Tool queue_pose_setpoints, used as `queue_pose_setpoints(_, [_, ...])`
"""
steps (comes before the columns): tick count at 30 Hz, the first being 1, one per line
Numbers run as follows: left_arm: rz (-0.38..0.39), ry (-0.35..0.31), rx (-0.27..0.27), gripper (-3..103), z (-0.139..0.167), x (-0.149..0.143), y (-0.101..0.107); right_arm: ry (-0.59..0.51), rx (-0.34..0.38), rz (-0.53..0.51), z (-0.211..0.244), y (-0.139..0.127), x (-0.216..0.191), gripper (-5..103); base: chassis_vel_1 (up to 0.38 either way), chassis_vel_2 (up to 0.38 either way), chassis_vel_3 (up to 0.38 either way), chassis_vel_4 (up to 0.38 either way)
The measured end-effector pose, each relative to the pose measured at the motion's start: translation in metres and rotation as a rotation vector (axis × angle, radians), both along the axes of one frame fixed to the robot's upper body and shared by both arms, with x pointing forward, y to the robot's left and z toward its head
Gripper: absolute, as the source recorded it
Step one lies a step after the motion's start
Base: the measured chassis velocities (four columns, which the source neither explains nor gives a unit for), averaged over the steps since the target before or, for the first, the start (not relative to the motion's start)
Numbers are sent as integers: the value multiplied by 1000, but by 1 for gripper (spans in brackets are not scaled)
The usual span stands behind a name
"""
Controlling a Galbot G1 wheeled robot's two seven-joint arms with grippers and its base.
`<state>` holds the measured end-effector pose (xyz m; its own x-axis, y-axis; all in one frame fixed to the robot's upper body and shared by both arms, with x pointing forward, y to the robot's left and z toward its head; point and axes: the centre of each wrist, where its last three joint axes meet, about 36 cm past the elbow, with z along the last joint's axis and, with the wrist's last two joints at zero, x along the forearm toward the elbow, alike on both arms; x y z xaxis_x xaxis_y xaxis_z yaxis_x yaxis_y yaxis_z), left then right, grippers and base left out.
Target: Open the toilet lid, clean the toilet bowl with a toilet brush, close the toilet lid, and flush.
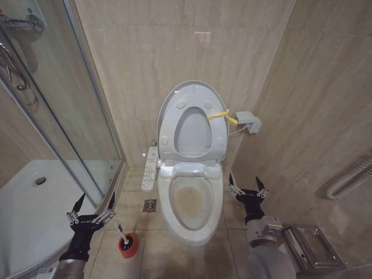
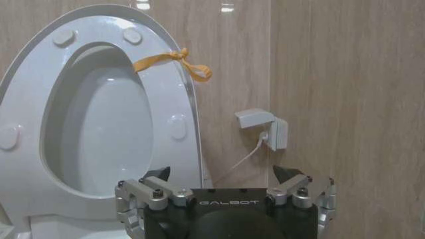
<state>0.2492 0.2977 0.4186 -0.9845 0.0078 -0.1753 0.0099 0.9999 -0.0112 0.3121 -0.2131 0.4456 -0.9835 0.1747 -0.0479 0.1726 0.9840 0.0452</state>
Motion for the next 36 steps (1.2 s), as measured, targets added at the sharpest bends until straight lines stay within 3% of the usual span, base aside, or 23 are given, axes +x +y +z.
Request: queue_pose_setpoints(36, [-1,0,0,100,-1,0,0,0,0,0,0,0,0,100,0,0,0,0])
